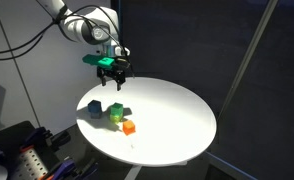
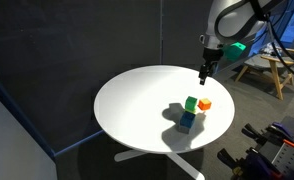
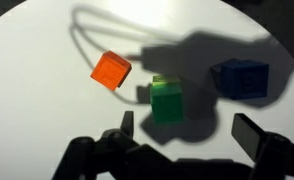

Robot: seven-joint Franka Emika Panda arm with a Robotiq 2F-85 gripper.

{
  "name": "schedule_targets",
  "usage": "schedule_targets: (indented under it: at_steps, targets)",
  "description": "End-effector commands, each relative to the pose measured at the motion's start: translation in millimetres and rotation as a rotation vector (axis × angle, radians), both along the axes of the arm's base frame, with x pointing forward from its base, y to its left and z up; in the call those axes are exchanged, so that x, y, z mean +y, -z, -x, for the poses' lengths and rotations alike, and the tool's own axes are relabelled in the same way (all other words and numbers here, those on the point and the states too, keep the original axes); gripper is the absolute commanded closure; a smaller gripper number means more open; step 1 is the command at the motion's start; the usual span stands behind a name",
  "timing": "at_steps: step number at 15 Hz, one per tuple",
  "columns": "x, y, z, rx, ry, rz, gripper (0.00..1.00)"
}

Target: Put the green block onto the orange block

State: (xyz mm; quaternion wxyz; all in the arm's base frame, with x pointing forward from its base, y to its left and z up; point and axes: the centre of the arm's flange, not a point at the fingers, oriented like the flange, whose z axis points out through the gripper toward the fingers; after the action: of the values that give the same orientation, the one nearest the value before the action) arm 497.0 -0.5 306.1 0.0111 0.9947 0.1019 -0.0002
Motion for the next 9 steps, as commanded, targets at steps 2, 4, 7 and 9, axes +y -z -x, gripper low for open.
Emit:
schedule_targets:
  at_steps: [2,4,7,9]
  targets:
    - [7.5,9.8,-7.8,-0.01,-0.008,0.0,0.0]
    - [9.6,16.6,-11.7,-0.015,-0.008,-0.001,0.0]
    - [9.3,26.9,-16.6,-0.011,-0.003,-0.003,0.0]
    - [7.6,33.0,-19.5,-0.009,0.007,-0.002,0.0]
